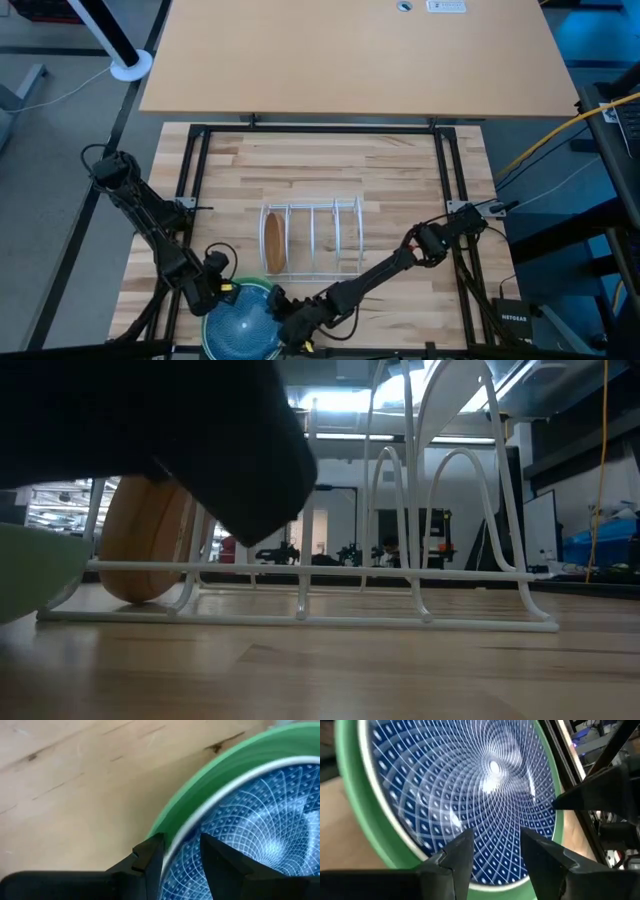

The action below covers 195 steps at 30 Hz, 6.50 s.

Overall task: Sort dishes
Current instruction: Put the blue plate into the dish rack

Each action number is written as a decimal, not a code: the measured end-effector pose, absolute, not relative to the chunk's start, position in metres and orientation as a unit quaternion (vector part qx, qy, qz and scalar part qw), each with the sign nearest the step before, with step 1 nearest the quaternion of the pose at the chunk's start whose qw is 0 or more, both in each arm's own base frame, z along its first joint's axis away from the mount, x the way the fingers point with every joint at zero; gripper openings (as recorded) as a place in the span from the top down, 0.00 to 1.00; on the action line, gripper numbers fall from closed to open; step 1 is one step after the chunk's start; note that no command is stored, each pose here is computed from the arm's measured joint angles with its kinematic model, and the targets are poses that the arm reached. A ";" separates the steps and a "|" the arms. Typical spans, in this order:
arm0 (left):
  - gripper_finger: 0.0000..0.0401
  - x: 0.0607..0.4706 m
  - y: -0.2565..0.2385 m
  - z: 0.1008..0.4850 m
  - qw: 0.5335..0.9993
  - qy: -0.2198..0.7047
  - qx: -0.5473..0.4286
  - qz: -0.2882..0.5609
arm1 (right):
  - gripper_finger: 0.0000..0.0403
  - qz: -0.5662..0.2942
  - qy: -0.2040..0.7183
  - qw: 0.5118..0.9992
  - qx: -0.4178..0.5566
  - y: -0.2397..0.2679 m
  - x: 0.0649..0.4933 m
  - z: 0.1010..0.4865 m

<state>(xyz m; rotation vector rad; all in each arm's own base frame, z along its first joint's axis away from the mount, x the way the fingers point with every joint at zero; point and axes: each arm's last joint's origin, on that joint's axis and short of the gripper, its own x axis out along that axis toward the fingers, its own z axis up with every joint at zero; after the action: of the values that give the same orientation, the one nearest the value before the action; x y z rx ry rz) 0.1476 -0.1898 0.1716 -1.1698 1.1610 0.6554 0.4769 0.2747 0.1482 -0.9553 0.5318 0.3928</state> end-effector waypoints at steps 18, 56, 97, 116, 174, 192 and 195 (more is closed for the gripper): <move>0.69 0.144 -0.182 0.169 0.624 0.504 -0.497 0.332 | 0.59 0.232 0.209 0.804 -0.506 0.296 0.468 0.160; 0.69 0.150 -0.229 0.210 0.721 0.486 -0.492 -0.034 | 0.59 0.156 0.267 0.872 -0.379 0.271 0.481 0.158; 0.69 0.209 -0.344 0.198 0.819 0.551 -0.160 -0.015 | 0.59 0.079 0.314 0.920 -0.222 0.237 0.496 0.155; 0.82 0.207 -0.350 0.200 0.821 0.538 -0.192 -0.018 | 0.59 0.078 0.314 0.920 -0.221 0.237 0.496 0.155; 0.64 0.228 -0.341 0.168 0.791 0.589 -0.167 0.018 | 0.59 0.083 0.307 0.917 -0.242 0.259 0.485 0.155; 0.64 0.223 -0.331 0.164 0.793 0.593 -0.123 0.065 | 0.59 0.083 0.307 0.917 -0.242 0.259 0.485 0.155; 0.64 0.224 -0.333 0.164 0.794 0.587 -0.141 0.065 | 0.59 0.083 0.307 0.917 -0.242 0.259 0.485 0.155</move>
<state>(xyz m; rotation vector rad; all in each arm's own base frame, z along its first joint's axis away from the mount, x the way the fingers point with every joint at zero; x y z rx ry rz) 0.2240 -0.3326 0.1643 -0.3041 1.2623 0.1404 0.4845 0.2588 0.1551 -0.4969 0.6320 0.1713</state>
